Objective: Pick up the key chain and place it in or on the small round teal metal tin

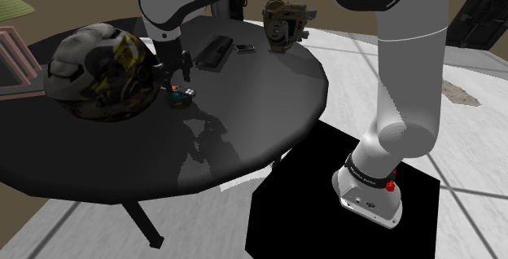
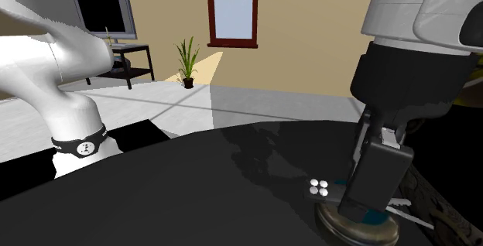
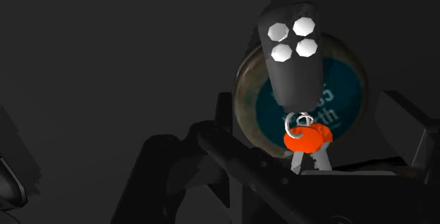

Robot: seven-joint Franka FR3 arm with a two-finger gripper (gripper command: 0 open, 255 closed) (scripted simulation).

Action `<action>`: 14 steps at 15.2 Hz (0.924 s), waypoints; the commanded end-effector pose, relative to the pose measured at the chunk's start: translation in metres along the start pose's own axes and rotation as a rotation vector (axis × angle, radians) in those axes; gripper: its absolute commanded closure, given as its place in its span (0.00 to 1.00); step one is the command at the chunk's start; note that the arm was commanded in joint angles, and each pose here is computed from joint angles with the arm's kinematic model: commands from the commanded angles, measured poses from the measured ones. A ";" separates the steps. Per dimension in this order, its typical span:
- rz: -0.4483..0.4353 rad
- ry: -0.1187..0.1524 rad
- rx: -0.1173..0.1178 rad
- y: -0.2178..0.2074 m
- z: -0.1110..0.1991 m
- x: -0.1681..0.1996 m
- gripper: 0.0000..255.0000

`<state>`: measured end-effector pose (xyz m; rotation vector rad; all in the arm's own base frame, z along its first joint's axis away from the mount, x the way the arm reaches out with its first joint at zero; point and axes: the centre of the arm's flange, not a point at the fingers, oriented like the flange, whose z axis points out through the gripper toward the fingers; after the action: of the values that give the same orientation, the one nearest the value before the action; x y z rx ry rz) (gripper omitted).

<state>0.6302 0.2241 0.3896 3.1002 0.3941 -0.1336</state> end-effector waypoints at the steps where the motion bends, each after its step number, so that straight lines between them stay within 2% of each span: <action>1: 0.000 0.000 0.000 0.000 0.000 0.000 0.00; 3: 0.000 0.000 0.000 0.000 0.000 0.000 0.00; 7: 0.000 0.000 0.000 0.000 -0.050 0.000 0.00; 14: 0.000 0.000 0.000 0.000 -0.050 0.000 0.00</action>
<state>0.6343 0.2253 0.4393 3.1003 0.3941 -0.1334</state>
